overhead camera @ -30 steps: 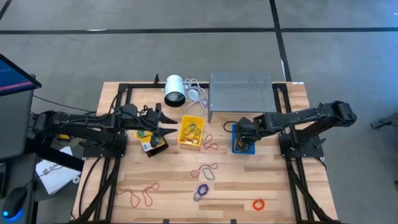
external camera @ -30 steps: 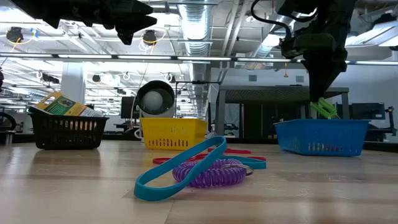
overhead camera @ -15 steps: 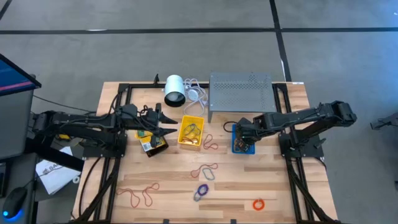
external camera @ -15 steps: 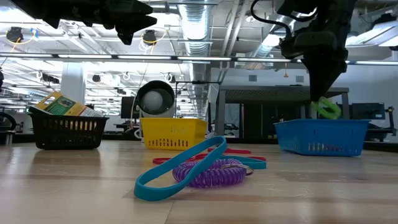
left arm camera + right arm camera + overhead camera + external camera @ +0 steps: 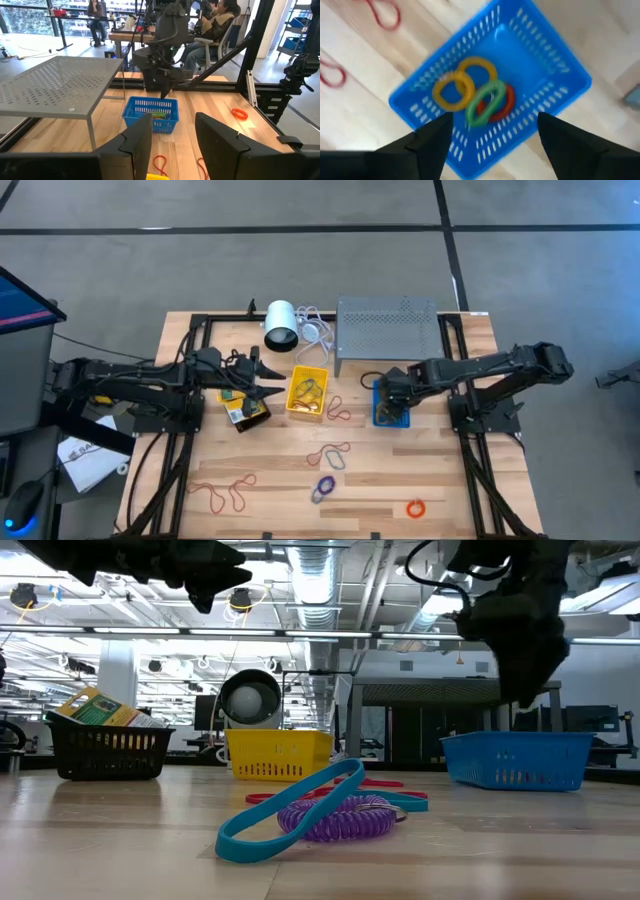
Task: Pick & Place Office Desk Supplies
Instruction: Put the green elastic key ring into the blue basket, then put the orange elastic key ring into the blue basket
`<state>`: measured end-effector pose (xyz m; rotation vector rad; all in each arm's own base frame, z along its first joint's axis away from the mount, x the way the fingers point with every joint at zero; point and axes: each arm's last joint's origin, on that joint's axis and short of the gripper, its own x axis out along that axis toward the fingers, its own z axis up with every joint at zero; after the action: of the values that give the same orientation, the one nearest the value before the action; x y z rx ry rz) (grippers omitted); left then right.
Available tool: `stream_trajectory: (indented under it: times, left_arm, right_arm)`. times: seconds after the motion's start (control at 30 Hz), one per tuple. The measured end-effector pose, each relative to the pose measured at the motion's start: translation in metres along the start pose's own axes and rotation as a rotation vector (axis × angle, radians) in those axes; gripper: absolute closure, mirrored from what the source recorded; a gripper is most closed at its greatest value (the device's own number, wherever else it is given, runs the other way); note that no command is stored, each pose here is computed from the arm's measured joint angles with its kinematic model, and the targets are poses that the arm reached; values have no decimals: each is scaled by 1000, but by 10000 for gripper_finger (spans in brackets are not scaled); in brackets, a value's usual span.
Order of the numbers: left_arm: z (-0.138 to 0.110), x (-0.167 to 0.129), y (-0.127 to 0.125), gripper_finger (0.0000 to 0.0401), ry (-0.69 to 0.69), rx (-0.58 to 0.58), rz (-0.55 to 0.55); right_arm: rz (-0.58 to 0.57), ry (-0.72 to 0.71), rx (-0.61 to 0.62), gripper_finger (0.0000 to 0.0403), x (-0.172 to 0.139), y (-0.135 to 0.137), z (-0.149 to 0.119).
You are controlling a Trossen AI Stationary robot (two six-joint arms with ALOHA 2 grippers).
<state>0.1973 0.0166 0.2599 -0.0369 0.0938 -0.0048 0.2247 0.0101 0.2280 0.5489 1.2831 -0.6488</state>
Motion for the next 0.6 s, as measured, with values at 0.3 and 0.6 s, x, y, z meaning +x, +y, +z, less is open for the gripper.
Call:
stream_trajectory:
  times: [0.3, 0.6]
  left_arm:
    - [-1, 0, 0, 257, 8, -1, 0]
    - [-1, 0, 0, 257, 7, 14, 0]
  right_arm:
    - [229, 189, 39, 139, -31, 15, -34]
    - [382, 200, -140, 311, -82, 50, -74]
